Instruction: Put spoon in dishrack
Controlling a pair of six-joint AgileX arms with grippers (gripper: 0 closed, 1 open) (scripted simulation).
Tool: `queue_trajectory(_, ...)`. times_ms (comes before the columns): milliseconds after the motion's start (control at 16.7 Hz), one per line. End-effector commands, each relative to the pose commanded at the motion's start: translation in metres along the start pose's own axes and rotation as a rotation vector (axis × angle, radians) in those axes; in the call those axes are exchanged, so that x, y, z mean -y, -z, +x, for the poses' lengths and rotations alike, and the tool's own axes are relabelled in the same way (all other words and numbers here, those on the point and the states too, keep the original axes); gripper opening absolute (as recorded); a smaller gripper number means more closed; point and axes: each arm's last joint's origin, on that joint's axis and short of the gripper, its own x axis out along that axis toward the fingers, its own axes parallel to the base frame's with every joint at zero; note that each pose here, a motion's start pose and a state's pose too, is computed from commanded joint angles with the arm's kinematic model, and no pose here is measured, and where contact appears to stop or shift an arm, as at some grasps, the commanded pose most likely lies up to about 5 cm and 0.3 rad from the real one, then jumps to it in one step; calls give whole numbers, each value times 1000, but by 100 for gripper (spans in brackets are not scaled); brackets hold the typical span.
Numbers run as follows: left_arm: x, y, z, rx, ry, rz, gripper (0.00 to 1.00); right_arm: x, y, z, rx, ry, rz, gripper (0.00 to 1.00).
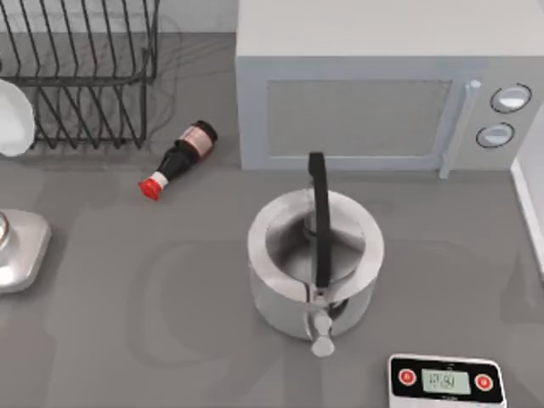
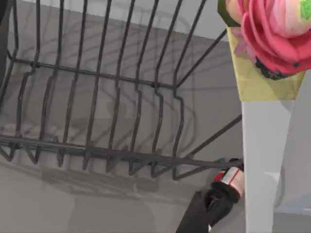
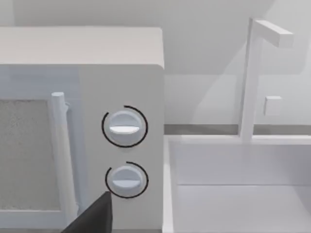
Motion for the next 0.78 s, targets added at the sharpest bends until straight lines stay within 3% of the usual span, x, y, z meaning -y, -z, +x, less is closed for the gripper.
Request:
queue_trajectory(180, -18, -2, -40, 312, 9, 95, 0, 0, 0, 0, 0, 0, 0, 100)
queue_trajectory(360, -27, 5, -78, 544, -18, 191, 0, 0, 0, 0, 0, 0, 0, 100)
queue_trajectory(540, -30, 12, -97, 651, -45, 246, 0, 0, 0, 0, 0, 0, 0, 100)
queue_trajectory(780, -30, 12, -98, 658, -47, 249, 0, 0, 0, 0, 0, 0, 0, 100)
